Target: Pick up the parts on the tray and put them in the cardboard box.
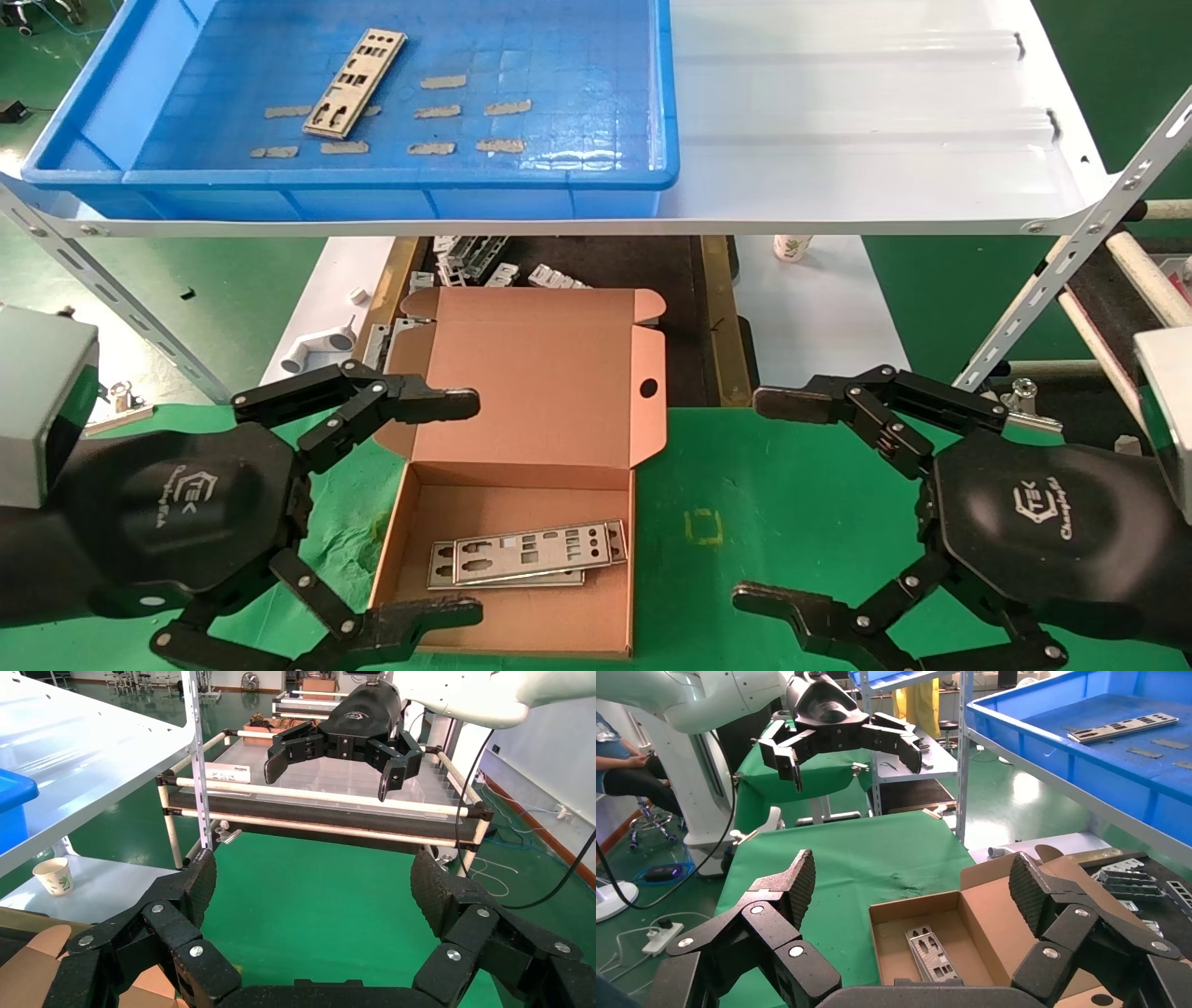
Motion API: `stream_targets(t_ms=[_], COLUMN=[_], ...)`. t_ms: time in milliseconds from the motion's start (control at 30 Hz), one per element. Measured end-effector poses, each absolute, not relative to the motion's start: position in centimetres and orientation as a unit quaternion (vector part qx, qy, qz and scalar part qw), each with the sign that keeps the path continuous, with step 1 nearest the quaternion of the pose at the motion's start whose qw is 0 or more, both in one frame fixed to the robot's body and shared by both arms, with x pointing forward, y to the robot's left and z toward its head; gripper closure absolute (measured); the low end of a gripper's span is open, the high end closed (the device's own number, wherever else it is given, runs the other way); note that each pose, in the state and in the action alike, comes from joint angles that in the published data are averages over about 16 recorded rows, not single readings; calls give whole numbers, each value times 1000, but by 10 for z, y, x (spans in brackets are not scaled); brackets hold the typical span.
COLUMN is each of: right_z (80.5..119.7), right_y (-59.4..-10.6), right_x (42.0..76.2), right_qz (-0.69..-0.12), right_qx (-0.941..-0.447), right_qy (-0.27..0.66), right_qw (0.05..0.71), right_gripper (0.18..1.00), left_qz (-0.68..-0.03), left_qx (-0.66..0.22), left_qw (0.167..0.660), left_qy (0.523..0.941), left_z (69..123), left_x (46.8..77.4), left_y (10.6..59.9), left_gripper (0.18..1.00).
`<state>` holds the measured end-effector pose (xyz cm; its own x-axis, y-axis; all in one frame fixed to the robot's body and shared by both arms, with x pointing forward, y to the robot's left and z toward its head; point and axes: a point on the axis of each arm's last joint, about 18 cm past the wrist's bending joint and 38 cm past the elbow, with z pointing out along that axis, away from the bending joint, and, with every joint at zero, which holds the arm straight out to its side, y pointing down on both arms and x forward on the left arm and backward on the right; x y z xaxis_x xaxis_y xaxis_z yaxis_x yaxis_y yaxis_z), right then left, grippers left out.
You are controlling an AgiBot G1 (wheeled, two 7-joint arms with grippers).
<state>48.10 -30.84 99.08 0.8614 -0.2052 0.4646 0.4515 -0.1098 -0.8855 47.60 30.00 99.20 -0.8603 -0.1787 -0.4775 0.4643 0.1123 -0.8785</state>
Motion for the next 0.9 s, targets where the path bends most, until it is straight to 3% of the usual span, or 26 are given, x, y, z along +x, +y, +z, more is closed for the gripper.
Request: stream_targets(t_ms=[400, 600, 900], right_z=[991, 991, 991], right_y=[-308, -308, -308], right_x=[481, 481, 481], right_qz=[-248, -248, -248], right_qx=[-702, -702, -702], right_qy=[-88, -88, -88], right_qw=[661, 661, 661], right_gripper=[188, 220, 345], left_qz=[-668, -670, -652], left_qx=[77, 40, -37], left_qw=[286, 339, 421], left_qy=[683, 659, 629], left_z=[1011, 1041, 1102], left_x=[502, 543, 611], left_y=[303, 309, 326], left_gripper=[184, 184, 184])
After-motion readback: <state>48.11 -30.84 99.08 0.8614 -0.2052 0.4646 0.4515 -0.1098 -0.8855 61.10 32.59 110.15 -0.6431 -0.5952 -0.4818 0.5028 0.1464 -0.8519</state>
